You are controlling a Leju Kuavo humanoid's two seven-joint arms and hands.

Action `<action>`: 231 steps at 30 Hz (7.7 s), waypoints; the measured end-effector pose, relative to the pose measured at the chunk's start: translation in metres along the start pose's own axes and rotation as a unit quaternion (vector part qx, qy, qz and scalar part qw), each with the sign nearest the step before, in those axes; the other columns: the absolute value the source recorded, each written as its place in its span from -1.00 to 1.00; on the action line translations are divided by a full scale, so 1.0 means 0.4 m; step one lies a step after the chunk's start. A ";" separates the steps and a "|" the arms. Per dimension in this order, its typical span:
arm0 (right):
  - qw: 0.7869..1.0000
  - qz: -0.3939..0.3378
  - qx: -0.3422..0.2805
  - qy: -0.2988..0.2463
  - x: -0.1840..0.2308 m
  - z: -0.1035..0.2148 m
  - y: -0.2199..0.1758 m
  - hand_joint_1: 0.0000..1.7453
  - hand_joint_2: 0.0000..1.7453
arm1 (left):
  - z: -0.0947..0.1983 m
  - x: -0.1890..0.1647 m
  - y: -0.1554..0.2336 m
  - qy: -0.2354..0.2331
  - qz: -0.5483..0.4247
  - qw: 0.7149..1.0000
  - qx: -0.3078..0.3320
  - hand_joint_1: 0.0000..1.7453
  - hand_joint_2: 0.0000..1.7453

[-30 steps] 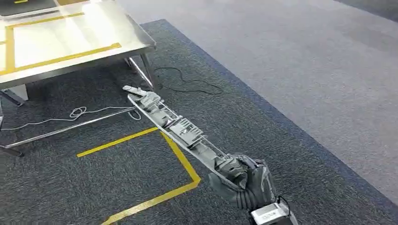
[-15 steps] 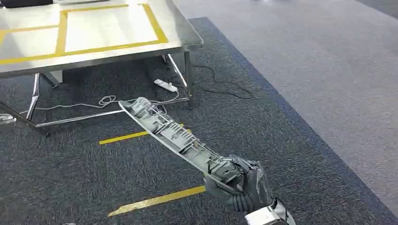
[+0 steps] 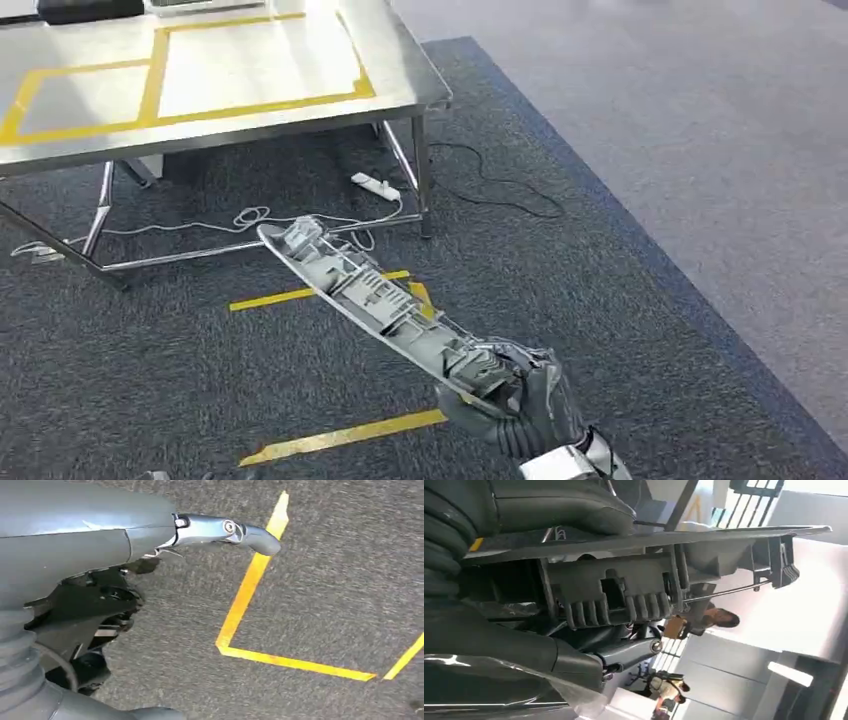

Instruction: Take the parts from the cabinet and place them on the table.

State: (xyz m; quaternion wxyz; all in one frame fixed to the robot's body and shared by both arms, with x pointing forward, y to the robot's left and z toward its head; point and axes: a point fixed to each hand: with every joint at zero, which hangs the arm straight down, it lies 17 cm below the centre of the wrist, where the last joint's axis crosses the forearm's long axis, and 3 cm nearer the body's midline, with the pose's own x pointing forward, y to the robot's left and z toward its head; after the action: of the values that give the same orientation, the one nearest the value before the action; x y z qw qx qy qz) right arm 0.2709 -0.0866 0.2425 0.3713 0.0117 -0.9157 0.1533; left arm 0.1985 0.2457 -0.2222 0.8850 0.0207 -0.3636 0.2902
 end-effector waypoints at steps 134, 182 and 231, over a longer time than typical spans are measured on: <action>0.999 -0.017 -0.036 -0.007 0.021 -0.067 -0.071 1.00 1.00 | 0.006 -0.017 -0.008 0.010 -0.019 1.000 -0.009 -1.00 1.00; 0.991 0.023 -0.125 -0.035 0.054 -0.084 -0.192 1.00 1.00 | 0.001 -0.009 -0.027 0.007 -0.037 0.999 -0.019 -1.00 1.00; 0.875 0.362 0.316 0.051 -0.418 -0.169 0.229 1.00 1.00 | 0.015 0.000 -0.195 0.007 -0.127 0.981 -0.145 -1.00 1.00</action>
State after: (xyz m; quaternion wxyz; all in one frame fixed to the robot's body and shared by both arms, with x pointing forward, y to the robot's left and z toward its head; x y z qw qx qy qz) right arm 0.4252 0.0048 0.1489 0.3122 -0.2119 -0.7385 0.5588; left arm 0.2360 0.1795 -0.2043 0.9110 -0.0636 -0.3896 0.1198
